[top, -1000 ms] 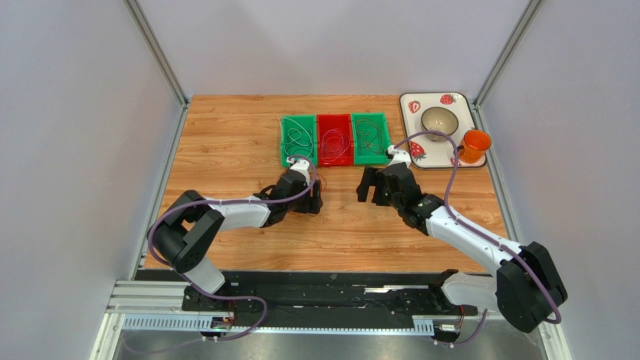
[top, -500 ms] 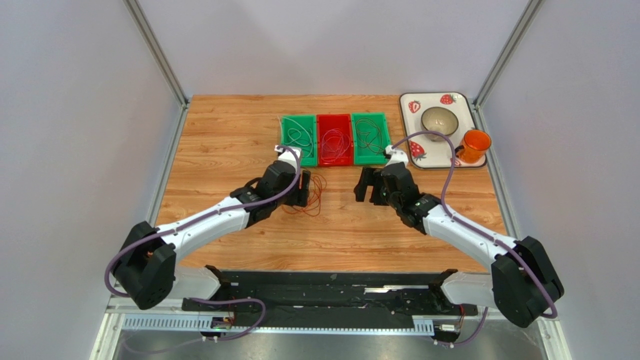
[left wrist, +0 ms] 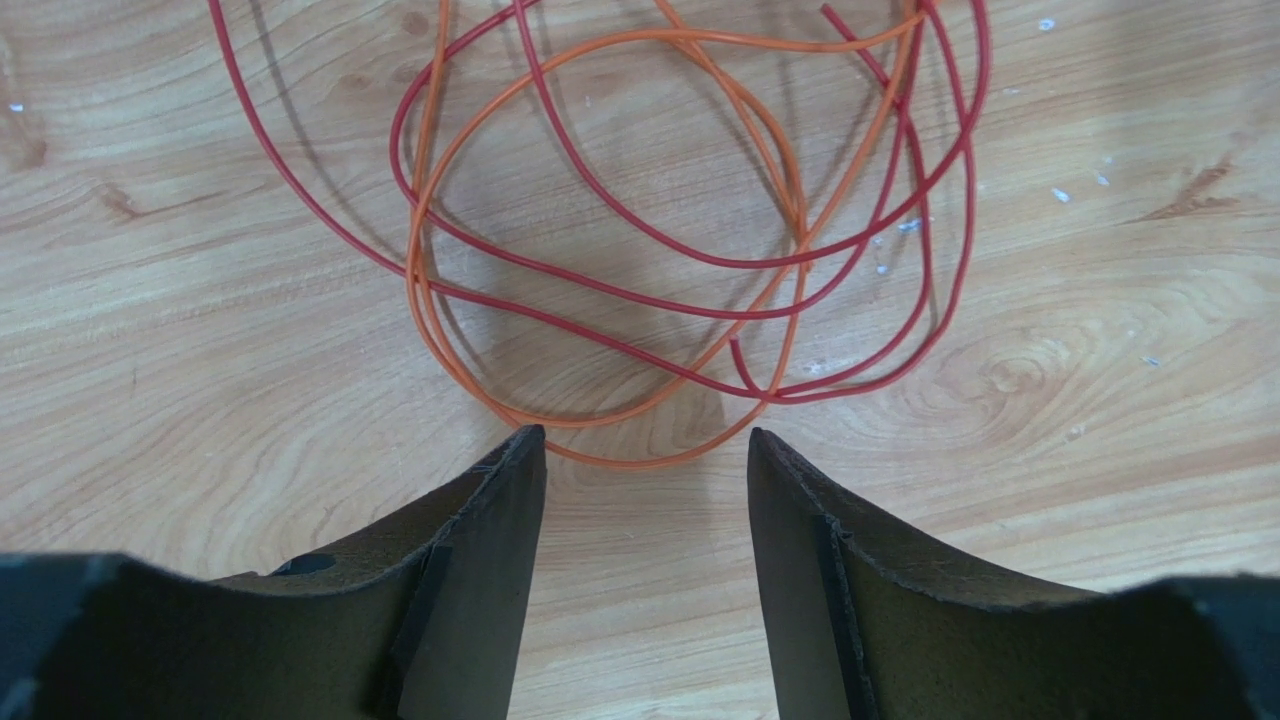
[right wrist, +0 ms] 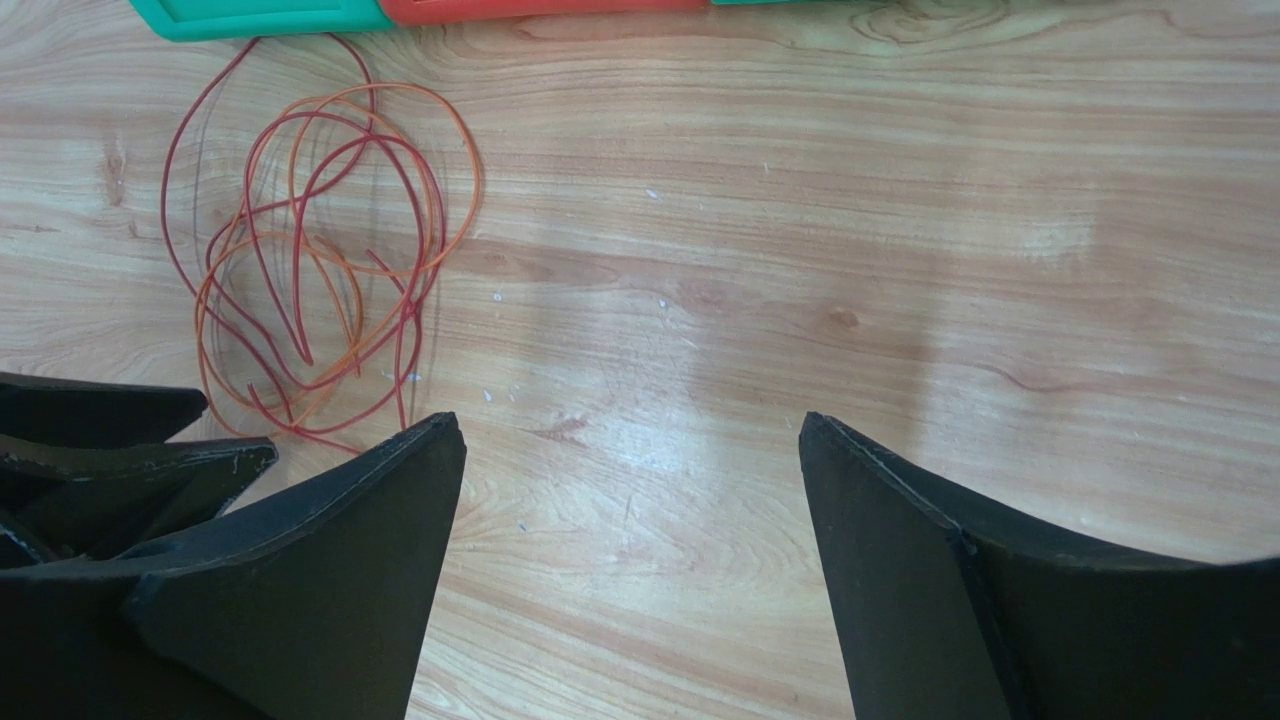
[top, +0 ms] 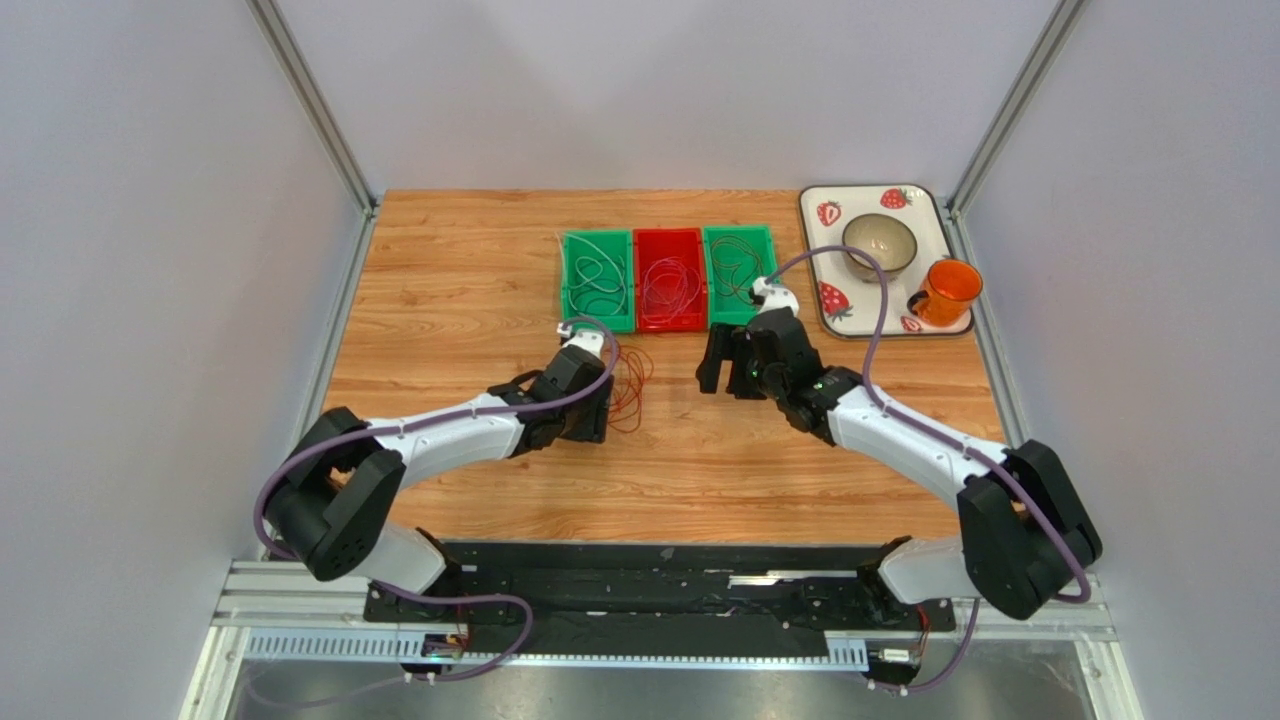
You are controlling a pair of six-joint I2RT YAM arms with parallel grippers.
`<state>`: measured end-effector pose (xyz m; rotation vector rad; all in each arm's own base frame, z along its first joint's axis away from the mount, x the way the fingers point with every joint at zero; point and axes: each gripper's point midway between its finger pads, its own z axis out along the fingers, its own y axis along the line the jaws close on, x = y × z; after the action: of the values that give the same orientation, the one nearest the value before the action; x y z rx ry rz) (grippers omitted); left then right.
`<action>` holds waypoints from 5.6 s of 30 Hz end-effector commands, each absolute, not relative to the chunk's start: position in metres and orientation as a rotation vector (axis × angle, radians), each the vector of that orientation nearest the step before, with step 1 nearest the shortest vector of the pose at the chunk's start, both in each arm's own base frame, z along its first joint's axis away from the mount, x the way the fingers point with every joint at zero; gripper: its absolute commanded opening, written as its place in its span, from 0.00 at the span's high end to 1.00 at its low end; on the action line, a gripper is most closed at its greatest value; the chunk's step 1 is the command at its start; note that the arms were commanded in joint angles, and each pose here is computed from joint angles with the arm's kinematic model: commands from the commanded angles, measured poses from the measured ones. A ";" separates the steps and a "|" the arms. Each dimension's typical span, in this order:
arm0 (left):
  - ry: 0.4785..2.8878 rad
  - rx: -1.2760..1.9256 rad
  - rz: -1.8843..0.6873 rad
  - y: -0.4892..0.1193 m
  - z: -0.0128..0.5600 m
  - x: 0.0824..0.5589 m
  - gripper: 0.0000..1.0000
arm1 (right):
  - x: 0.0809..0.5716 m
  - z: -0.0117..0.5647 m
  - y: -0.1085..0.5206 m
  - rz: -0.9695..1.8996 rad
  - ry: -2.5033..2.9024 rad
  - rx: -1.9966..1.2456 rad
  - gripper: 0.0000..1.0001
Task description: Untangle the cables
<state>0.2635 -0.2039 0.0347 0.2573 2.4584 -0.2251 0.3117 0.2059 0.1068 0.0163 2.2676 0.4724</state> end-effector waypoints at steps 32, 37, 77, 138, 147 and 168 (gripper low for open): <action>2.448 -0.286 0.138 -0.145 0.025 0.304 0.68 | 0.322 0.111 0.220 0.481 2.309 -0.035 0.16; 2.463 -0.279 0.116 -0.148 0.021 0.302 0.84 | 0.321 0.111 0.221 0.484 2.311 -0.036 0.16; 2.179 0.146 -0.358 -0.172 0.223 0.236 1.00 | 0.321 0.111 0.218 0.476 2.303 -0.024 0.16; 2.500 0.162 -0.283 -0.227 0.031 0.270 1.00 | 0.326 0.097 0.256 0.352 2.386 -0.263 0.08; 2.500 0.165 -0.287 -0.227 0.030 0.270 1.00 | 0.332 0.096 0.262 0.353 2.398 -0.286 0.21; 2.499 0.164 -0.293 -0.225 0.023 0.270 1.00 | 0.331 0.092 0.266 0.358 2.416 -0.303 1.00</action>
<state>0.2649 -0.2204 0.0224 0.1616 2.5242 -0.2592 0.3229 0.2583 0.0778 -0.3048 2.4573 0.3368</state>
